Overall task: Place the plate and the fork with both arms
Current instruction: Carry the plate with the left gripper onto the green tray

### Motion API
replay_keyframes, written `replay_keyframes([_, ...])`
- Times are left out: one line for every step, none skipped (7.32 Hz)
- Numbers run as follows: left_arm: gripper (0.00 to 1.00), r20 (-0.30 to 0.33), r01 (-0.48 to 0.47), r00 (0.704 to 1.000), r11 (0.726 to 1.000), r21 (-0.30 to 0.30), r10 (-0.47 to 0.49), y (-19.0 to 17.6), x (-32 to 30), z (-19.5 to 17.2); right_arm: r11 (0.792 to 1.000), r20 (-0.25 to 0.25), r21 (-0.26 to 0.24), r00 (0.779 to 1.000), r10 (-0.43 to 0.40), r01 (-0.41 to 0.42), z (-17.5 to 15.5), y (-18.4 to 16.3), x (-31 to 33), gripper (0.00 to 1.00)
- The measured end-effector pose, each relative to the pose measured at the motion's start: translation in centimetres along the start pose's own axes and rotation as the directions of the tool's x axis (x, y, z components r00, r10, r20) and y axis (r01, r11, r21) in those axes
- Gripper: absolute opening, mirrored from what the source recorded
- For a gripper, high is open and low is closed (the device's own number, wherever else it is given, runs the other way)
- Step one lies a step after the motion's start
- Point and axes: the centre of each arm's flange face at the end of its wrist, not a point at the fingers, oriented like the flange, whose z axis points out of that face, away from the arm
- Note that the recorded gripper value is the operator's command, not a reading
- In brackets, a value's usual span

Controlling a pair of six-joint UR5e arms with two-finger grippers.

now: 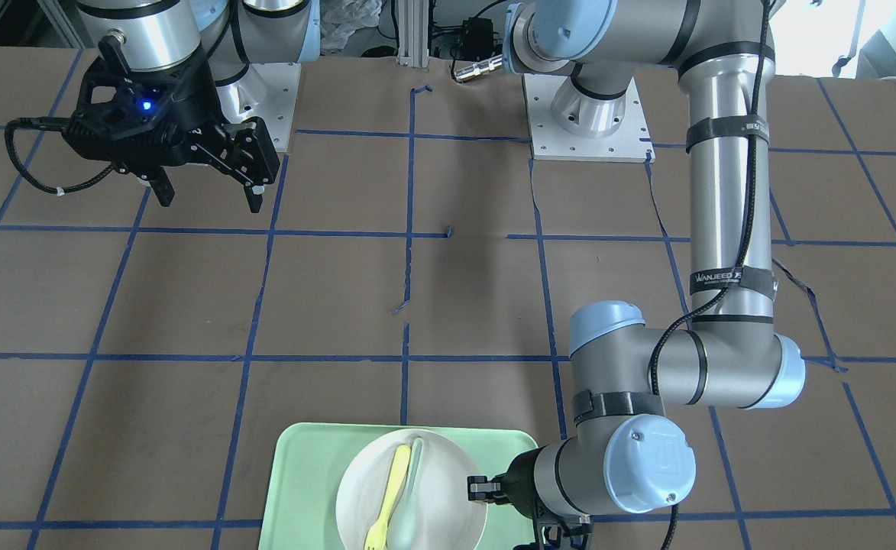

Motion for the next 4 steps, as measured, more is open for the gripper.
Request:
replay_keyframes([0.0, 0.0, -0.008, 1.0, 1.0, 0.002, 0.008, -0.32, 0.17, 0.27, 1.0, 0.0, 0.0, 1.0, 0.001, -0.001, 0.0, -0.01, 0.02, 1.0])
replay_keyframes([0.0, 0.0, -0.01, 1.0, 1.0, 0.003, 0.01, -0.61, 0.3, 0.61, 1.0, 0.0, 0.0, 1.0, 0.001, -0.001, -0.01, 0.0, 0.02, 1.0])
replay_keyframes([0.0, 0.0, -0.006, 1.0, 1.0, 0.003, 0.006, -0.84, 0.44, 0.88, 1.0, 0.0, 0.0, 1.0, 0.001, -0.001, 0.0, 0.01, 0.02, 1.0])
replay_keyframes([0.14, 0.0, -0.003, 1.0, 1.0, 0.005, 0.003, -1.03, 0.53, 1.03, 1.0, 0.0, 0.0, 1.0, 0.001, -0.001, 0.02, 0.02, 0.03, 1.0])
